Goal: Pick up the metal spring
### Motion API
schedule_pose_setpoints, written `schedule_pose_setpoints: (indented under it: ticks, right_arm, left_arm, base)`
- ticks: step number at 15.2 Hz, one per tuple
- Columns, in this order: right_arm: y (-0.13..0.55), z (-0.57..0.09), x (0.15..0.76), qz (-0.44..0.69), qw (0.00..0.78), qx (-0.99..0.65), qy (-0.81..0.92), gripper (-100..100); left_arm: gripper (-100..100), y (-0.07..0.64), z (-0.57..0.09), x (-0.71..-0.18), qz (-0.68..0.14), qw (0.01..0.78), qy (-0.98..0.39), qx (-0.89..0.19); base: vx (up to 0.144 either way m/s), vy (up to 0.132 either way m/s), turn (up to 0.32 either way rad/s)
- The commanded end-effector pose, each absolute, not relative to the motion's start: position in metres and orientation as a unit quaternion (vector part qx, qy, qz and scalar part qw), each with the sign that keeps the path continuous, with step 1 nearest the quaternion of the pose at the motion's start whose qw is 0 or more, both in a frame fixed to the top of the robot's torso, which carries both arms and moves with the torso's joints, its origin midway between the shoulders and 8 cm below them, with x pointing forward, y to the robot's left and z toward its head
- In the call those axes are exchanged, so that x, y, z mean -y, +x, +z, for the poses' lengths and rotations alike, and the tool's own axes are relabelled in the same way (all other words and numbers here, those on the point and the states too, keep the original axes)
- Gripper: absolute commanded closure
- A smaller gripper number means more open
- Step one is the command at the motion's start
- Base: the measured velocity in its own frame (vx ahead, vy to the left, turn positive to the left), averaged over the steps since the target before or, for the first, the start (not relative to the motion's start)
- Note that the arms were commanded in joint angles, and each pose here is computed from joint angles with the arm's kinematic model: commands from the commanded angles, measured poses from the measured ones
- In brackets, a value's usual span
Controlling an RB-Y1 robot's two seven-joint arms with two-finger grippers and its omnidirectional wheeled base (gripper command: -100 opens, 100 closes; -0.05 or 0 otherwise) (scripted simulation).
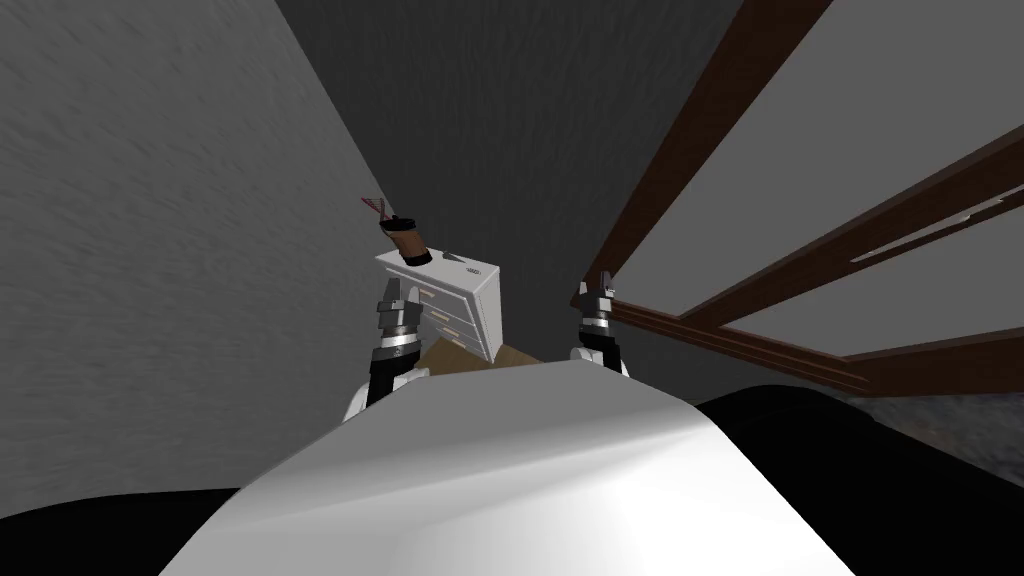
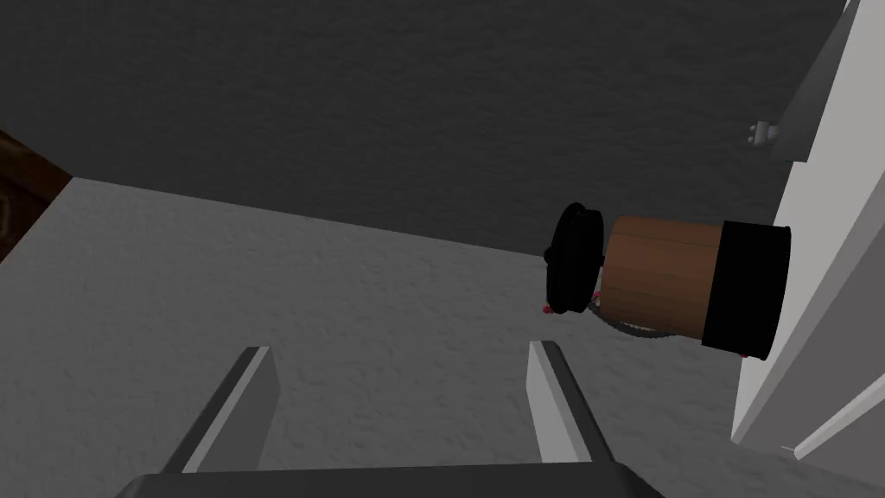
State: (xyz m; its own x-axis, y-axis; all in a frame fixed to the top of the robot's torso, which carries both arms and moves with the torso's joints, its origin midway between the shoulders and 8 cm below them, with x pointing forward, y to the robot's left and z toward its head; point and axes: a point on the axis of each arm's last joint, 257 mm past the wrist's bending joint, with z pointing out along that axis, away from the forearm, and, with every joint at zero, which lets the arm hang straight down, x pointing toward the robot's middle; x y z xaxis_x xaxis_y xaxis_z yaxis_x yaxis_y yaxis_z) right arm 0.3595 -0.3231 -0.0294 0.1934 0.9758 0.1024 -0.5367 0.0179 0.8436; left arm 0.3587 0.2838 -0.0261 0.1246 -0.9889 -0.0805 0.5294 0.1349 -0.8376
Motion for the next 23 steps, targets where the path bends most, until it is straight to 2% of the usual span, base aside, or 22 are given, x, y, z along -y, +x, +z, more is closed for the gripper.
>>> schedule_pose_setpoints:
  ticks: [1,23]
  right_arm:
    - [0.36,-0.029,0.323,0.574,0.659,-0.273,0.403,0]
    - [0.36,-0.029,0.323,0.574,0.659,-0.273,0.403,0]
  left_arm:
    - [-100,0.37,-0.032,-0.283,-0.567,0.661,-0.333,-0.36]
    - [-100,0.5,-0.068,-0.317,-0.558,0.58,-0.431,-0.407]
  base:
    - [-0.007,0.0,-0.043]
    - [-0.025,-0.005,-0.067]
